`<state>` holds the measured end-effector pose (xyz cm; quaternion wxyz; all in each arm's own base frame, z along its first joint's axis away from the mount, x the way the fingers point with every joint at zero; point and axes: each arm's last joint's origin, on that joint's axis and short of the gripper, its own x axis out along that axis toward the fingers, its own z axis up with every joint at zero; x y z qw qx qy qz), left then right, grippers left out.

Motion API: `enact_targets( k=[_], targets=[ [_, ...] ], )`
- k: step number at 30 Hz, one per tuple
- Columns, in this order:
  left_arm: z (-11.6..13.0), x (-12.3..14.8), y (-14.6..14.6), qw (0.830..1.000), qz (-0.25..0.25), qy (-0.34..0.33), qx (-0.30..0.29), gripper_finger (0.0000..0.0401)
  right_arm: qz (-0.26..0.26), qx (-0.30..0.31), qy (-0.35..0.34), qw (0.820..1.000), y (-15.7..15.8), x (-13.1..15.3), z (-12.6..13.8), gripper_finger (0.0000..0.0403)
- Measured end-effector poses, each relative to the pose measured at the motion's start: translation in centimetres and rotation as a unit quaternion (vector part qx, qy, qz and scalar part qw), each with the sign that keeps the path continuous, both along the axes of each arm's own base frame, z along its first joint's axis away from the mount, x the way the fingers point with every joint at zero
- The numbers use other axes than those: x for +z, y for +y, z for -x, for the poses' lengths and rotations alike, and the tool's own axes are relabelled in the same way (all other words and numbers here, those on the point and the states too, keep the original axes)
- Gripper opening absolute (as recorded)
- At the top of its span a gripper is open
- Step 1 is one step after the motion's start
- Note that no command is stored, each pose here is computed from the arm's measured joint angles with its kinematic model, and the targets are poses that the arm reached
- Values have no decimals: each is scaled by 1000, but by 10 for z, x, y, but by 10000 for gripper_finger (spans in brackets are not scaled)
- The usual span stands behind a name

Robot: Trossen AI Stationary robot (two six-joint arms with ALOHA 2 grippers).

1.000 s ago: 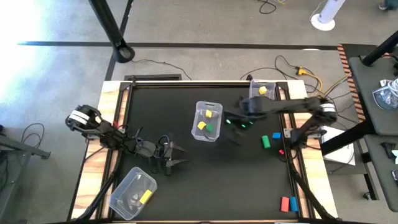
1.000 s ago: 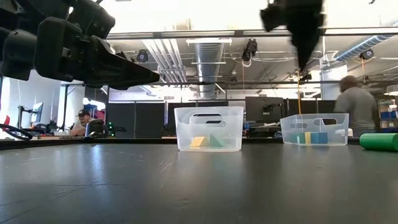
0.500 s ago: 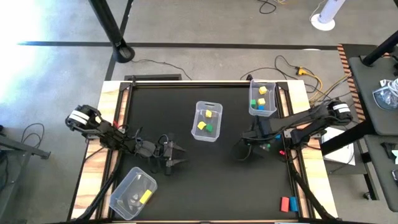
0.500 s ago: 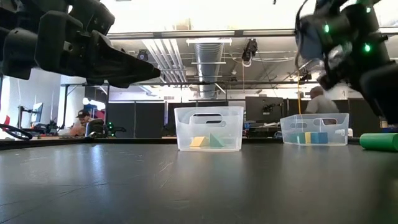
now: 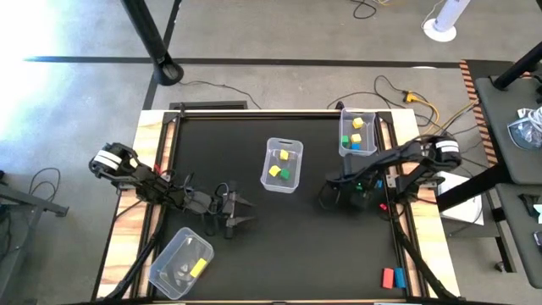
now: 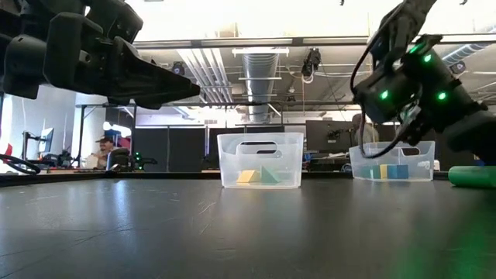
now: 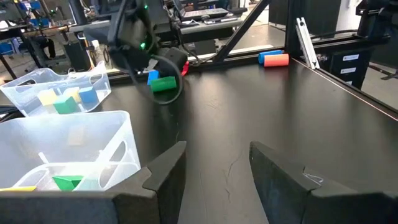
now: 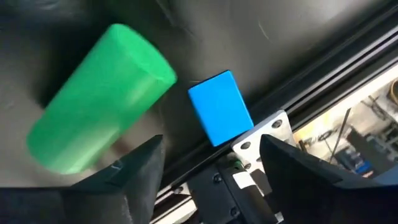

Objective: Sort blocks by size
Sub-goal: Put the blue triangular block into the middle transparent bin

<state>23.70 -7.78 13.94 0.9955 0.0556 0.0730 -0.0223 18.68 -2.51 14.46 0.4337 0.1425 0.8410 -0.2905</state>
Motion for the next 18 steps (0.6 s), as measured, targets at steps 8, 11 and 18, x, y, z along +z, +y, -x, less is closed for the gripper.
enact_targets(
  k=[8, 11, 18],
  targets=[
    [0, 0, 0, 1000, 0, 0, 0, 162, -2, -49, 21, 999, -25, -15, 6, 221],
    [0, 0, 0, 1000, 1, 0, -4, 162, -11, -54, 6, 998, -33, -19, 5, 221],
    [0, 0, 0, 1000, 0, 1, -5, 162, -48, -48, 29, 997, -42, -27, 17, 254]
  ],
)
